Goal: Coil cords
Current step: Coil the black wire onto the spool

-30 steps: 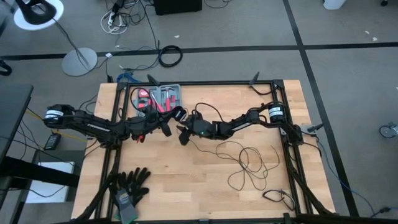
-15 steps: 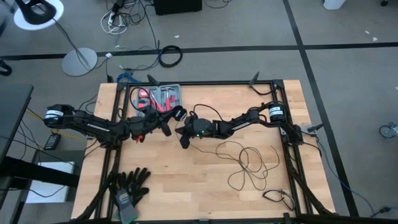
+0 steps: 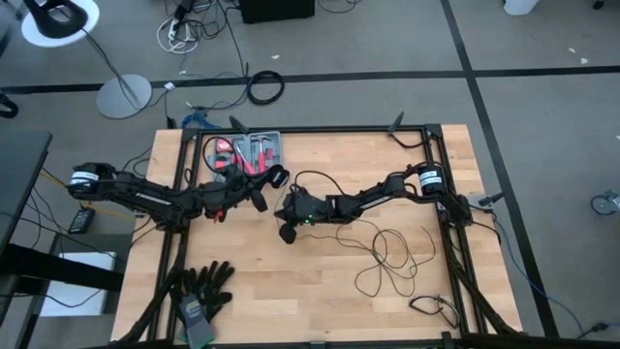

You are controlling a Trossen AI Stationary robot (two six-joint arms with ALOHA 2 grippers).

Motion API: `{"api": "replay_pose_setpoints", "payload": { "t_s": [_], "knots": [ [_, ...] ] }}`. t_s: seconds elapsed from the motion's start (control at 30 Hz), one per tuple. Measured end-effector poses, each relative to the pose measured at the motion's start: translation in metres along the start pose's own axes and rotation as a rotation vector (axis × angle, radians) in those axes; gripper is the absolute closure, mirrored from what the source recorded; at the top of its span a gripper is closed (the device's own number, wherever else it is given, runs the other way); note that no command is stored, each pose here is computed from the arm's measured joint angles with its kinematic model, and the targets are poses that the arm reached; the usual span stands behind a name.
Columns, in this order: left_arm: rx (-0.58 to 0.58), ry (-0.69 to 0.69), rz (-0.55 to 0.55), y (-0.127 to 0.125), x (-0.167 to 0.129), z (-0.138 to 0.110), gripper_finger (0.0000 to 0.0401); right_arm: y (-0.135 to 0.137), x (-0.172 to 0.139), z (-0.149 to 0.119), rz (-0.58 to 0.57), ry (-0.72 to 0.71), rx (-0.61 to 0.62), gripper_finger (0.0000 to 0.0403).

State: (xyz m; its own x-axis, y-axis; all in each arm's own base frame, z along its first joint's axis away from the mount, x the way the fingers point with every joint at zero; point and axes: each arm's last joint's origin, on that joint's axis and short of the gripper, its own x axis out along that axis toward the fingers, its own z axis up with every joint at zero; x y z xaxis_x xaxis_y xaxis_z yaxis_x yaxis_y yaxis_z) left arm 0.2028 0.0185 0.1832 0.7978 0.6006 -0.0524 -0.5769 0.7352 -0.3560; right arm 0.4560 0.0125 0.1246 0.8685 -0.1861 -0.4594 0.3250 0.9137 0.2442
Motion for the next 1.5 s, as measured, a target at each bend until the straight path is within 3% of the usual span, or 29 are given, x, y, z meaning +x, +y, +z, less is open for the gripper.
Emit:
{"api": "replay_pose_setpoints", "payload": {
  "t_s": [0.23,0.53,0.83,1.17,1.5],
  "knots": [
    [-0.020,-0.024,-0.010,-0.001,0.000,0.003,0.0401,0.001,-0.002,-0.013,-0.048,0.101,0.024,0.0403],
    [-0.012,-0.034,0.030,0.002,0.001,0.003,0.0401,0.020,-0.005,-0.013,0.110,0.093,-0.068,0.0403],
    [0.057,0.117,0.115,0.004,0.005,-0.007,0.0401,0.018,0.002,0.025,0.289,0.160,-0.145,0.0403],
    [0.147,0.225,0.172,-0.001,0.010,-0.004,0.0401,0.019,0.002,0.049,0.376,0.202,-0.194,0.0403],
    [0.207,0.318,0.030,-0.004,0.010,-0.008,0.0401,0.022,-0.029,0.087,0.500,0.160,-0.226,0.0403]
  ]
}}
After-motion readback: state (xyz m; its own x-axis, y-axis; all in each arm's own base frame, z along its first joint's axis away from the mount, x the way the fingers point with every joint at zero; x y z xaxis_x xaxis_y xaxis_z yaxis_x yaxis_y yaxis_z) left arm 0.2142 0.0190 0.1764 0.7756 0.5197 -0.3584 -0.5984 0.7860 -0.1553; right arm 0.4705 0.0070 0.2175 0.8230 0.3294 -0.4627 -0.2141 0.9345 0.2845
